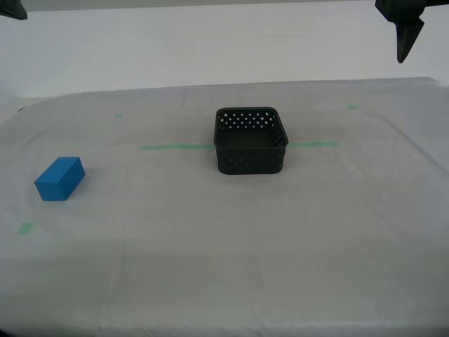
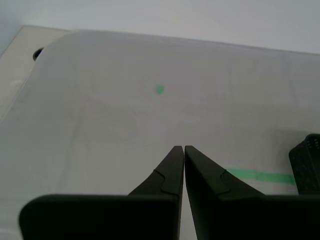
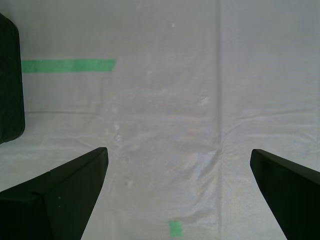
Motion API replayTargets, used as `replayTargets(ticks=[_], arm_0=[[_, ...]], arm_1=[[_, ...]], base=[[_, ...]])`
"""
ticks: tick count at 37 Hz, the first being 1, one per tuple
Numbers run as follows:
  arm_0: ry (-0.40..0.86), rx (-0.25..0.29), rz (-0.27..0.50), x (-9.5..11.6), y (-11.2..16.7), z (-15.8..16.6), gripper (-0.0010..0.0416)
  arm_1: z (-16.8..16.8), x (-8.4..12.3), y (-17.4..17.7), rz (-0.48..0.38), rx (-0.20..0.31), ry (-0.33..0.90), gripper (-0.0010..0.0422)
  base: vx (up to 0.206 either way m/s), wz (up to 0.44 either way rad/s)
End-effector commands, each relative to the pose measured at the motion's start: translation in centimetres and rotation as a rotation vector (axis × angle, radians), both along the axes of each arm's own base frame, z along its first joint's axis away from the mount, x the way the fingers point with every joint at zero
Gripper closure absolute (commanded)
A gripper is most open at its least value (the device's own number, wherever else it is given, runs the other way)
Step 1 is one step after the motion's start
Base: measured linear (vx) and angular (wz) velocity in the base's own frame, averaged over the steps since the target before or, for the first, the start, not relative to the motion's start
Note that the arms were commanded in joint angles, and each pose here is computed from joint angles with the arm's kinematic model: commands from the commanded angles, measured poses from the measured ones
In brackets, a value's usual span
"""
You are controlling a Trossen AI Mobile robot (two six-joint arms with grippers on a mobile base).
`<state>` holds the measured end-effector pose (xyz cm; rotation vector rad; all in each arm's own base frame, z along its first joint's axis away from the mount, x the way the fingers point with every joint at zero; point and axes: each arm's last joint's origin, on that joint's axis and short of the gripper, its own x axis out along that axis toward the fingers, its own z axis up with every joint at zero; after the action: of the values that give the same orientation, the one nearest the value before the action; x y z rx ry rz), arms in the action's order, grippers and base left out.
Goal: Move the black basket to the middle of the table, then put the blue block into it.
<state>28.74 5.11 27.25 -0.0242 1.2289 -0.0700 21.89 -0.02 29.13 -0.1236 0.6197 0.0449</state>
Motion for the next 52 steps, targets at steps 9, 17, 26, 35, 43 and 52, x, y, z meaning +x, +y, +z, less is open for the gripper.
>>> replayTargets(ticks=[9,17,26,35,43,52], arm_0=[[-0.002,-0.003,-0.001,0.0,0.0,0.0,0.0007],[-0.002,-0.003,-0.001,0.0,0.0,0.0,0.0007],[-0.002,-0.003,-0.001,0.0,0.0,0.0,0.0007],[-0.002,-0.003,-0.001,0.0,0.0,0.0,0.0007],[-0.002,-0.003,-0.001,0.0,0.0,0.0,0.0007],[-0.002,-0.003,-0.001,0.0,0.0,0.0,0.0007]], arm_1=[[-1.0,-0.8,0.0,0.004,-0.004,0.134,0.0412],[-1.8,-1.1,-0.1,-0.004,-0.028,0.228,0.0412],[-3.6,-0.2,-0.2,-0.031,-0.043,0.401,0.0412],[-4.8,1.2,-0.1,-0.053,-0.010,0.557,0.0412],[-5.8,2.2,-0.1,-0.065,-0.004,0.685,0.0412],[-6.8,2.8,0.0,-0.067,0.011,0.763,0.0412]], base=[[0.000,0.000],[0.000,0.000],[0.000,0.000],[0.000,0.000],[0.000,0.000],[0.000,0.000]])
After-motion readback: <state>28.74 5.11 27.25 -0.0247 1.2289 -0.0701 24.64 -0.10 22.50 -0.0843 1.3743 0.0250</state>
